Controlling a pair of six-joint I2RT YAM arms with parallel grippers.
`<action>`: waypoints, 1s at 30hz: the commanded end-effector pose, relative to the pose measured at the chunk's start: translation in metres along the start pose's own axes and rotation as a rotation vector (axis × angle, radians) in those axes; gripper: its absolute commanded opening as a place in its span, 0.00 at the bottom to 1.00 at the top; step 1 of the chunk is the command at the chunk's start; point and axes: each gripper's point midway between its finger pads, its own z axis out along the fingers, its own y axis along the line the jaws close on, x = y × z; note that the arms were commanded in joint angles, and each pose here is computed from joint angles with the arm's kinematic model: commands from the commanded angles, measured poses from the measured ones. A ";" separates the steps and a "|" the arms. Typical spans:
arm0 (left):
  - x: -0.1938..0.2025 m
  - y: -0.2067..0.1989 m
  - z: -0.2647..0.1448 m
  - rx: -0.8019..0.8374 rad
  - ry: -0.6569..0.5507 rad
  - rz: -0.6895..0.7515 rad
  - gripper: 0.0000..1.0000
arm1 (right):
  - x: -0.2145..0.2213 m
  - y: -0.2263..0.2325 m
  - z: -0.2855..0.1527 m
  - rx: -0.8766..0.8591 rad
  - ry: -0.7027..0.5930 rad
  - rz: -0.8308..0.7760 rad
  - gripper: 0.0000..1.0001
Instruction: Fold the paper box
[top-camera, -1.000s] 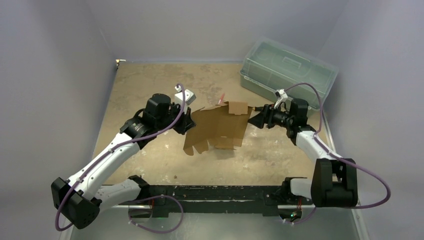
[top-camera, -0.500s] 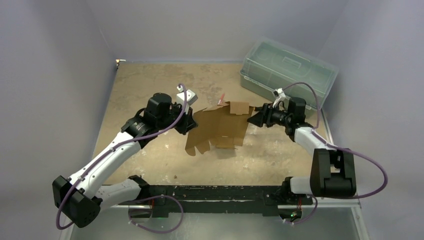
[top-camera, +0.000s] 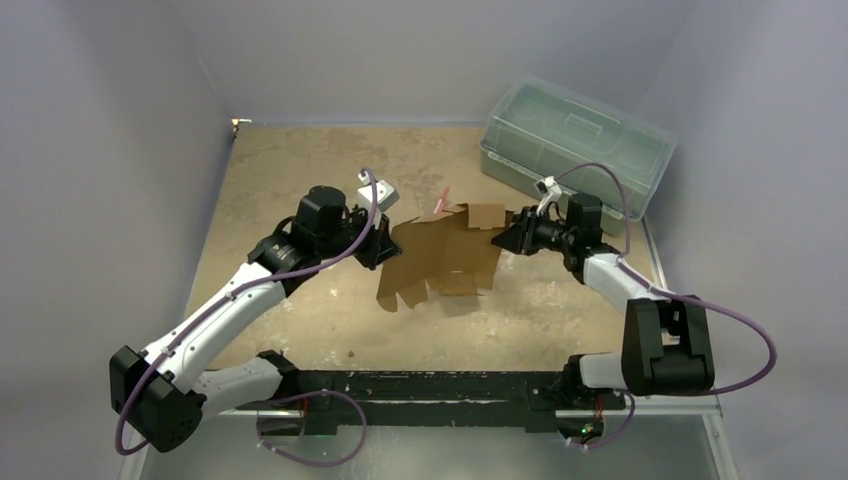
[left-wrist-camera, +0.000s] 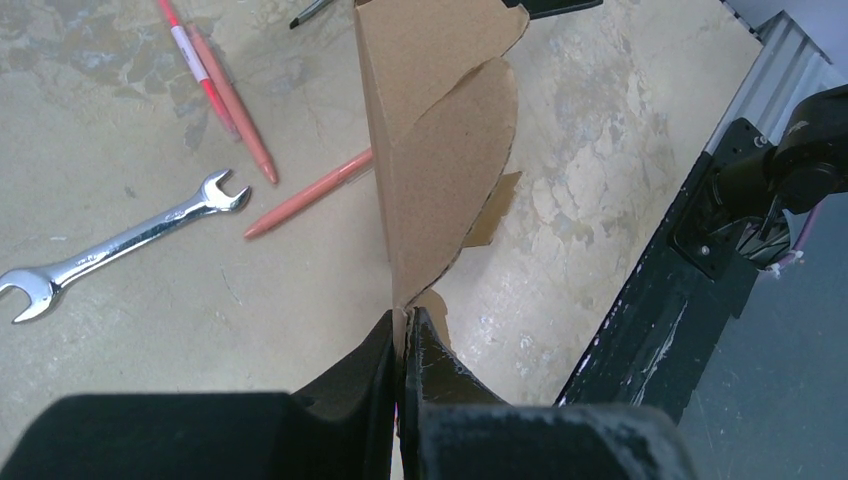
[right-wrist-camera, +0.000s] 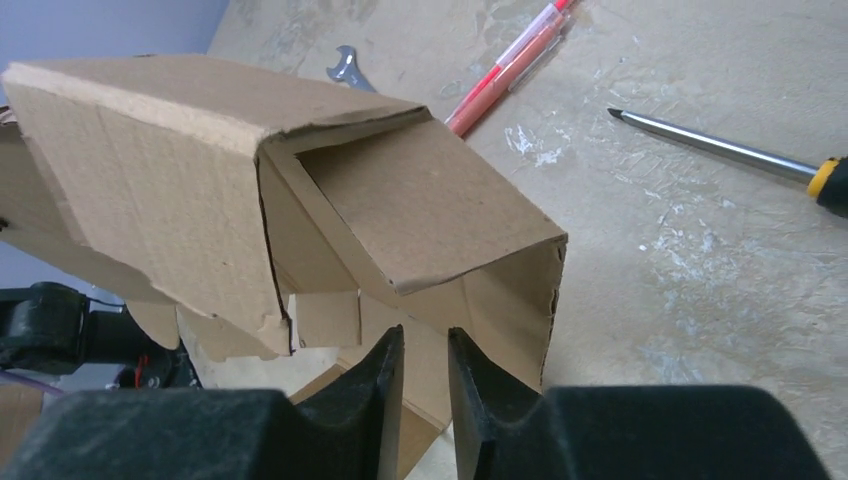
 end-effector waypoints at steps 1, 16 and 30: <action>-0.012 -0.005 0.003 0.034 -0.053 0.027 0.00 | -0.033 0.012 -0.006 0.005 -0.085 -0.090 0.24; -0.005 0.002 0.002 0.002 -0.053 0.001 0.00 | -0.037 -0.007 -0.031 0.031 -0.079 -0.158 0.67; -0.007 -0.001 0.001 0.010 -0.066 -0.008 0.00 | -0.019 -0.016 -0.017 -0.027 -0.018 -0.086 0.55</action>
